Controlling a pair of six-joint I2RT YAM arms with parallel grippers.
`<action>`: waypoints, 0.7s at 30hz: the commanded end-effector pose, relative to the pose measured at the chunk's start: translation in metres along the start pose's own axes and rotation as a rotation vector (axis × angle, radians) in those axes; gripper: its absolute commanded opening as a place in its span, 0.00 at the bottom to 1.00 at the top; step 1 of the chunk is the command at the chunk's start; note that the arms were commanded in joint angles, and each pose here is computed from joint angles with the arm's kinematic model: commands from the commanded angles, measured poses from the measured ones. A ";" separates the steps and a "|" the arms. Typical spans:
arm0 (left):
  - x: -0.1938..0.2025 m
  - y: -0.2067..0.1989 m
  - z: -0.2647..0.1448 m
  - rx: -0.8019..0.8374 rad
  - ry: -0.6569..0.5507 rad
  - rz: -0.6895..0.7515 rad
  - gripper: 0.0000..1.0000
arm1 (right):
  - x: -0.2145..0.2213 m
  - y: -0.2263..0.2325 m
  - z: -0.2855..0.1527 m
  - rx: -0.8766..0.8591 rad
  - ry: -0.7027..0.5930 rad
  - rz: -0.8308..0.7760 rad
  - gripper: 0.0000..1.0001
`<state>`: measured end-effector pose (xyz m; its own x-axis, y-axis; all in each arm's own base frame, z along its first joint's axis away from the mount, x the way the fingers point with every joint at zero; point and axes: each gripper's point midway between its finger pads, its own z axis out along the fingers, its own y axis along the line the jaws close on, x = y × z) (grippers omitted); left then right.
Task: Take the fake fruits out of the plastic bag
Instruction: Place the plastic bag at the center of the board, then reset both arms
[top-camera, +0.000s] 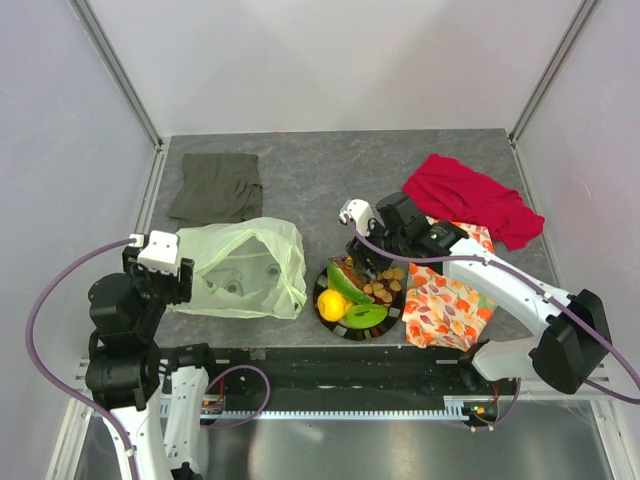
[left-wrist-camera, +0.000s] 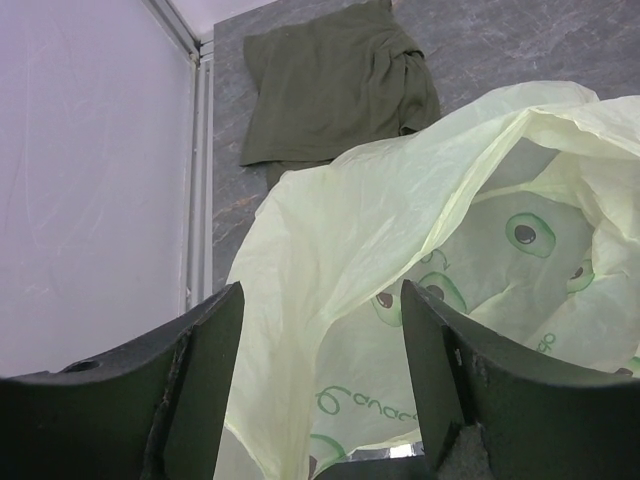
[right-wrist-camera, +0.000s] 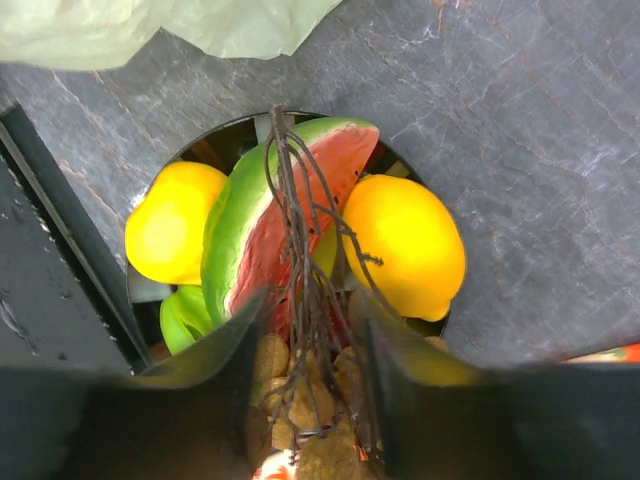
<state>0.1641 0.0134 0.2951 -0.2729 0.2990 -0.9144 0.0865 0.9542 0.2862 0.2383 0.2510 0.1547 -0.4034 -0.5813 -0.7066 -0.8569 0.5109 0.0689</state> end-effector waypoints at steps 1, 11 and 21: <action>-0.004 -0.004 -0.001 0.017 -0.023 -0.016 0.71 | -0.007 -0.003 0.001 0.014 -0.031 0.017 0.98; -0.017 -0.009 -0.004 0.053 -0.057 -0.024 0.81 | -0.075 -0.022 -0.061 0.167 -0.159 -0.016 0.98; -0.061 -0.026 -0.006 0.208 -0.157 -0.022 0.98 | -0.029 -0.167 -0.141 0.954 -0.147 0.264 0.98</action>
<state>0.1655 -0.0081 0.3180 -0.2076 0.2907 -0.9340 0.1850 0.9493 0.2543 0.3215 0.1722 0.2505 -0.4003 -0.4323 -0.8080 -0.4631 0.8563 -0.2287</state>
